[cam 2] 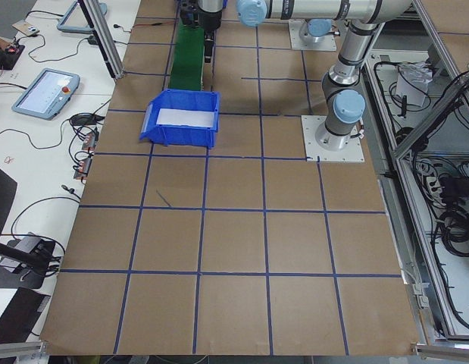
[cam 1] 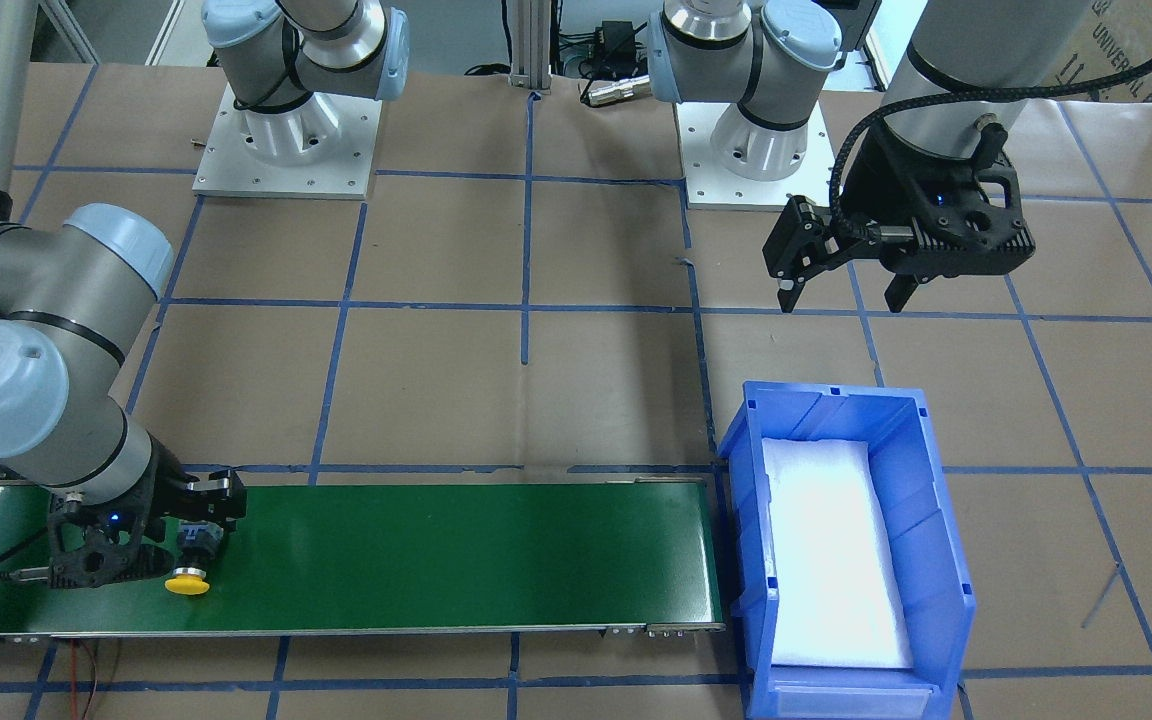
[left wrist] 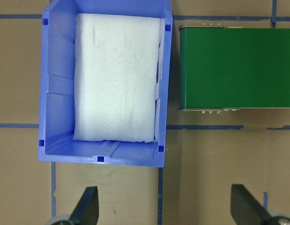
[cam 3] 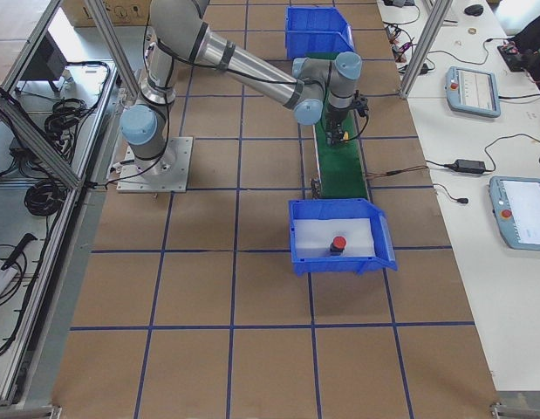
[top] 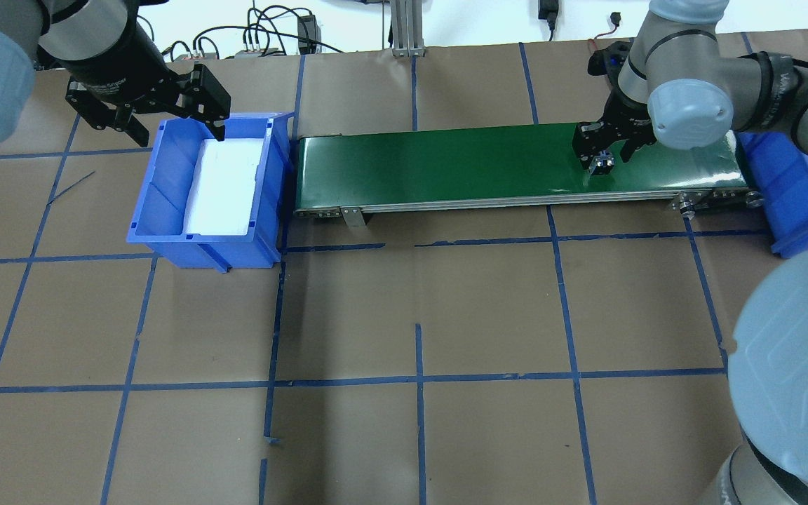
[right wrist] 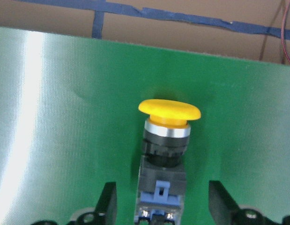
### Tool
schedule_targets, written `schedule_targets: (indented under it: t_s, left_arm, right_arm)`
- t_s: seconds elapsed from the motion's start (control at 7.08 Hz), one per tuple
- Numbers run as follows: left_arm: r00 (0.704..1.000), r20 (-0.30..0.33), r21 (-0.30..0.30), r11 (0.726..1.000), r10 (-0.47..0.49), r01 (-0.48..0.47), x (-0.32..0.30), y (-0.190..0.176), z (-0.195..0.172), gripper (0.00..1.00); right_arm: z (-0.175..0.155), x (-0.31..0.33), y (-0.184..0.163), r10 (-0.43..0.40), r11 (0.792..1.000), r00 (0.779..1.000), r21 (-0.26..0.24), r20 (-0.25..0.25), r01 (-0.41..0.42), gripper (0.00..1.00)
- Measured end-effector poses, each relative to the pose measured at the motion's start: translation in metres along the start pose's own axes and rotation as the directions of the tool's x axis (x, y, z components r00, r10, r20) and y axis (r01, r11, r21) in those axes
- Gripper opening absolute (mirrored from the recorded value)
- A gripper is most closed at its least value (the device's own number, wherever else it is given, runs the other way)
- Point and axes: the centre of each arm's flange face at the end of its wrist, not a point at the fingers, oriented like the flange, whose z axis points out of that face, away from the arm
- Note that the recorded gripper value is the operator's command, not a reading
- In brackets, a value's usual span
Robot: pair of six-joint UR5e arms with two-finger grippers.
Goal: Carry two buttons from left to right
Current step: 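Lower the right gripper and close it on the yellow button, then carry the yellow button into the far blue bin and release it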
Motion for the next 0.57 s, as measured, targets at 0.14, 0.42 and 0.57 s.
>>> schedule_targets:
  t_s: [0.14, 0.42, 0.57]
  left_arm:
    - [1.000, 0.000, -0.001, 1.000, -0.001, 0.001, 0.000, 0.000, 0.001, 1.00]
    - [1.000, 0.000, -0.001, 1.000, -0.002, 0.002, 0.000, 0.000, 0.001, 1.00]
    - [1.000, 0.000, 0.003, 1.000, -0.002, 0.002, 0.000, -0.001, 0.000, 1.00]
  right_arm:
    - [0.001, 0.004, 0.000, 0.005, 1.000, 1.000, -0.003, -0.006, -0.005, 0.05]
    - [-0.009, 0.035, 0.002, 0.050, 0.999, 0.999, 0.012, -0.016, -0.050, 0.05]
    - [-0.024, 0.070, 0.009, 0.077, 0.996, 0.997, 0.034, -0.020, -0.076, 0.05]
